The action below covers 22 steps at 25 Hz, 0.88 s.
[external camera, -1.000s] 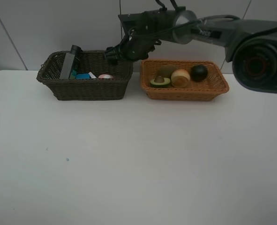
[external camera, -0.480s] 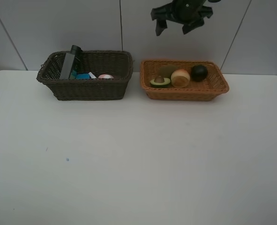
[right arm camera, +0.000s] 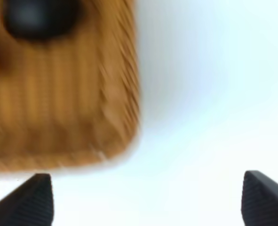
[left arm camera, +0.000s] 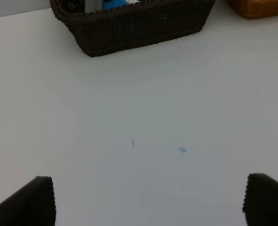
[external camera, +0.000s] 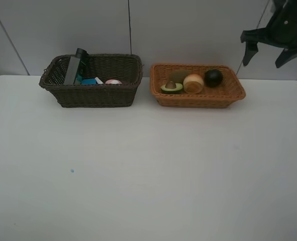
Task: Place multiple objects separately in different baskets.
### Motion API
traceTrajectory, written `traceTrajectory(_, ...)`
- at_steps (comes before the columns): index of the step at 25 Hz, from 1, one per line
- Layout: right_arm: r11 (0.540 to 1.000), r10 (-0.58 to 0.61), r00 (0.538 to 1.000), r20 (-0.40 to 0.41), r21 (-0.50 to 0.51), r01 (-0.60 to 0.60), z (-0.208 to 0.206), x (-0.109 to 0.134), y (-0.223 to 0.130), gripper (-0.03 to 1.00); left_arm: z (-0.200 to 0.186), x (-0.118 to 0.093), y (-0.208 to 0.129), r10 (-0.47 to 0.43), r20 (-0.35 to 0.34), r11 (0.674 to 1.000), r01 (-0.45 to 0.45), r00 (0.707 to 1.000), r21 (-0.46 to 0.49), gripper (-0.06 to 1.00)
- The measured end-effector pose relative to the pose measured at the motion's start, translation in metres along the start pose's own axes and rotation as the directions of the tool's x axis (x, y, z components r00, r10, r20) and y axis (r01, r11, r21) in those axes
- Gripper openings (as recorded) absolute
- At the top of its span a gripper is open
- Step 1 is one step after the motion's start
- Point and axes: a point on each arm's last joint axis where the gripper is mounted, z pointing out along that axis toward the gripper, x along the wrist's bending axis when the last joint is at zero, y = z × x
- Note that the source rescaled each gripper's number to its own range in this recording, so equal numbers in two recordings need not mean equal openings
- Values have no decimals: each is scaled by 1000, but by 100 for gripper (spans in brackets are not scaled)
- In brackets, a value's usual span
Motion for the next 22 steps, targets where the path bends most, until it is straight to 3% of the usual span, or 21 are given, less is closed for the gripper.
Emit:
traceTrajectory(8, 1000, 6, 1000, -4, -28, -6, -57, -20, -117, 100, 0, 0, 0, 0, 0, 1000, 0, 1000, 0, 100)
traceTrajectory(15, 987, 19, 999, -43, -161, -25, -80, -29, -214, 100, 0, 0, 0, 0, 0, 1000, 0, 1000, 0, 100)
traceTrajectory(22, 942, 28, 997, -73, -331, -51, -93, -37, -291, 100, 0, 0, 0, 0, 0, 1000, 0, 1000, 0, 100)
